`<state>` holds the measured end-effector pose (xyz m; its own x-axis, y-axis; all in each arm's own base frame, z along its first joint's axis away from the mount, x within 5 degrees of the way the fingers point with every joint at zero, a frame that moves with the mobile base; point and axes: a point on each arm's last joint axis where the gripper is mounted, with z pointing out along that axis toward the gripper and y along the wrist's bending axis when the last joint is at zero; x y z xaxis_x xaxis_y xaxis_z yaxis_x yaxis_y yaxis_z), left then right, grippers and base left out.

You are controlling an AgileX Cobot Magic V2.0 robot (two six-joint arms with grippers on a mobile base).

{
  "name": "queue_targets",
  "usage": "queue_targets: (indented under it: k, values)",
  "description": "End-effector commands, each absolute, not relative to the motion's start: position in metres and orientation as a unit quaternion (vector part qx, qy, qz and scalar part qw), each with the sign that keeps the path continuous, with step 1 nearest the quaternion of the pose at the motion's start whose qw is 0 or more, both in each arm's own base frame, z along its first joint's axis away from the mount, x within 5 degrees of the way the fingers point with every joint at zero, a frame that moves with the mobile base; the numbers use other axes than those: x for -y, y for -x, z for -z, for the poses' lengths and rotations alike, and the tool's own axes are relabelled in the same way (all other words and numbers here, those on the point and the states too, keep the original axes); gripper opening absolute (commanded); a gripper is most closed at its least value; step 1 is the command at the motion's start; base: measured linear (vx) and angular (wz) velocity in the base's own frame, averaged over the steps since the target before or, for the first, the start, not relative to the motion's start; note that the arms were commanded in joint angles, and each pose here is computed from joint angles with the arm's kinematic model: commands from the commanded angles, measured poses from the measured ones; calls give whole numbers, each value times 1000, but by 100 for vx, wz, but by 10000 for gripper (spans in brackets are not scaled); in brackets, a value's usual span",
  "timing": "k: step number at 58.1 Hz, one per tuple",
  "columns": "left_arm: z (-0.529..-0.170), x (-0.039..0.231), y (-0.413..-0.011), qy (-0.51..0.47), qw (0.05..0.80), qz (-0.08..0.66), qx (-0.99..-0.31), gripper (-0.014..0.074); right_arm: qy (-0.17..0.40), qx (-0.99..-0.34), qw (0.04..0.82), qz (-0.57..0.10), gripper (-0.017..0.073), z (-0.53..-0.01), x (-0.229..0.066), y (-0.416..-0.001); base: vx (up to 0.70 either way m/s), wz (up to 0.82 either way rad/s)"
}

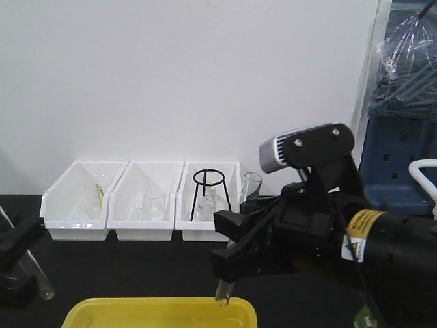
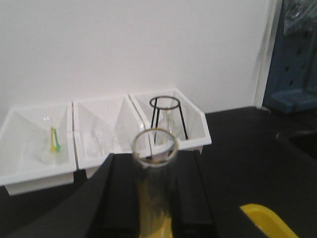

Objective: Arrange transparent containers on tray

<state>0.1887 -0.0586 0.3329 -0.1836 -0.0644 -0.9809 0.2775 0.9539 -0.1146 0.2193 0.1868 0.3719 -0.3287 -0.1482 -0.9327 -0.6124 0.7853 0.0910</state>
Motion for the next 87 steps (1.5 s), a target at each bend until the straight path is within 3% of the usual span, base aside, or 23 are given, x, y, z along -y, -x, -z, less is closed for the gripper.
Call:
queue_targets:
  k: [1,14,40,63,87]
  values:
    - [-339,63,-203,-44,645,160,-746,83,227,-762,558,-239,-11,-388,-189,-223,0,0]
    - [-302,73,-237,-36,533,139,-833,83,224,-777,537,-239,-11,-375,-195,-230,0,0]
    - [-288,93,-293,-31,296,93,-950,83,182,-829,469,-244,-11,-353,-200,-236,0,0]
    - [-236,99,-315,-35,218,71,-973,84,175,-836,459,-246,-11,-352,-200,-235,0,0]
    - [-207,103,-326,-35,194,63,-978,131,172,-836,458,-250,-11,-352,-200,-235,0,0]
